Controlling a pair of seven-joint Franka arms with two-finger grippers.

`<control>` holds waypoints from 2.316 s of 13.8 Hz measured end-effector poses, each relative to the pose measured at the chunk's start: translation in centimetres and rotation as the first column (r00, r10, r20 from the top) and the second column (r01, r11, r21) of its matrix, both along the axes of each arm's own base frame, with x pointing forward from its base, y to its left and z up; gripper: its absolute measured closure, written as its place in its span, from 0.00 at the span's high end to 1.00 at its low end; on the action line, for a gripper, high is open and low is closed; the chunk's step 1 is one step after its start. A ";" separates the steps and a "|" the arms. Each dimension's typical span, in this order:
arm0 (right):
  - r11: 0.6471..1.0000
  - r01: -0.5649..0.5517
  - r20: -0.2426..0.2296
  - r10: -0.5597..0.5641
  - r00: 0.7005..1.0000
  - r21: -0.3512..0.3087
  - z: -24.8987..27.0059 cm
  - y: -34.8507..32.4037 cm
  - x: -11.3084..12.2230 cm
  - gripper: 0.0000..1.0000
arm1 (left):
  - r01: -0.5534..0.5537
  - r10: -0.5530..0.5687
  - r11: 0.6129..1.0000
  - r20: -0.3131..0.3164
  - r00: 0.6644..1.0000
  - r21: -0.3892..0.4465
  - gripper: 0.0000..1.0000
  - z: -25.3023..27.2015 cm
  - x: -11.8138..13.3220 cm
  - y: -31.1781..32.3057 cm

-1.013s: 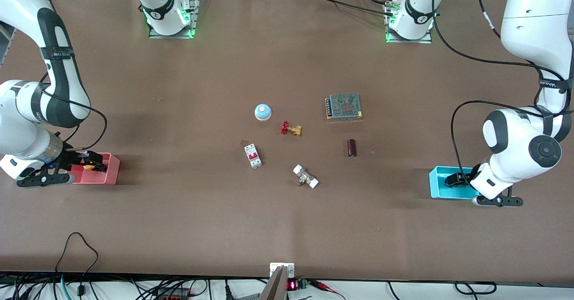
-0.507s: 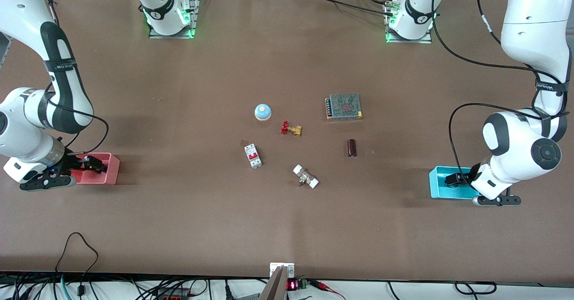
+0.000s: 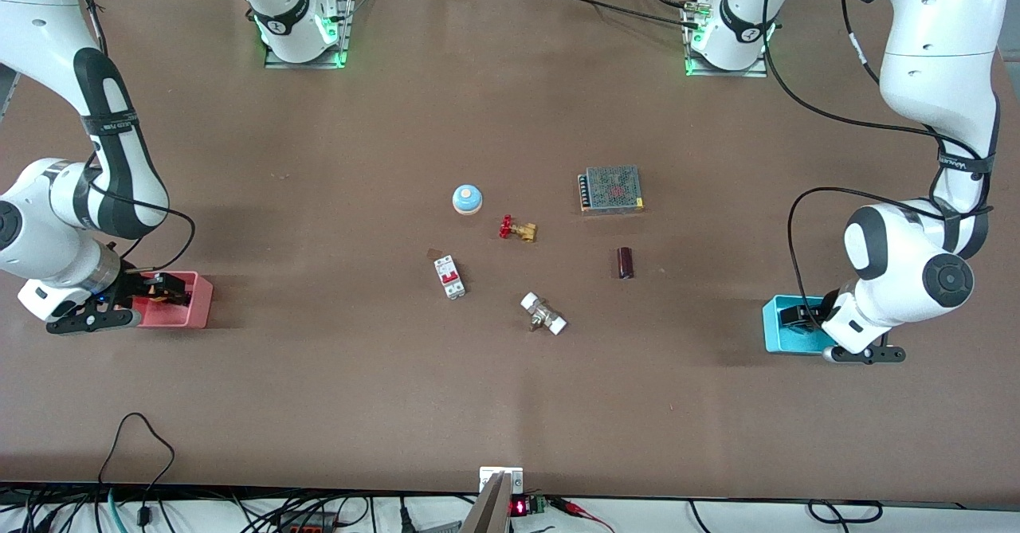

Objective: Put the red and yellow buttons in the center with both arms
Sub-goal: 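Grasp the yellow button with the right gripper while the left gripper grasps the red button, then lift the yellow button with the right gripper while the left gripper lifts the red button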

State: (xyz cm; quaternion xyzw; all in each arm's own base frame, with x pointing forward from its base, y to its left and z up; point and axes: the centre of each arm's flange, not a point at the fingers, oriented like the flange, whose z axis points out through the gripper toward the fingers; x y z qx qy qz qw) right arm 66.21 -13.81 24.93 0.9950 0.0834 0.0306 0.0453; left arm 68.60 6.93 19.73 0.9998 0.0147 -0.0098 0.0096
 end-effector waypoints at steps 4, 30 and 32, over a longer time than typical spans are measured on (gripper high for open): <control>1.000 0.004 -0.014 -0.004 1.000 0.003 -0.6 -0.5 -0.5 1.00 | 0.000 0.000 1.000 -0.017 1.000 -0.002 0.85 -0.8 -0.4 -0.1; 1.000 -0.023 -0.020 0.023 1.000 0.003 -1.1 -0.5 -0.6 0.41 | -0.030 0.024 0.998 -0.104 0.994 -0.052 0.44 9.9 -8.3 -15.0; 0.999 -0.040 -0.013 0.040 0.999 0.000 -0.5 -0.5 -0.4 0.41 | -0.069 0.063 0.997 -0.146 0.987 -0.033 0.44 8.0 -9.8 -18.0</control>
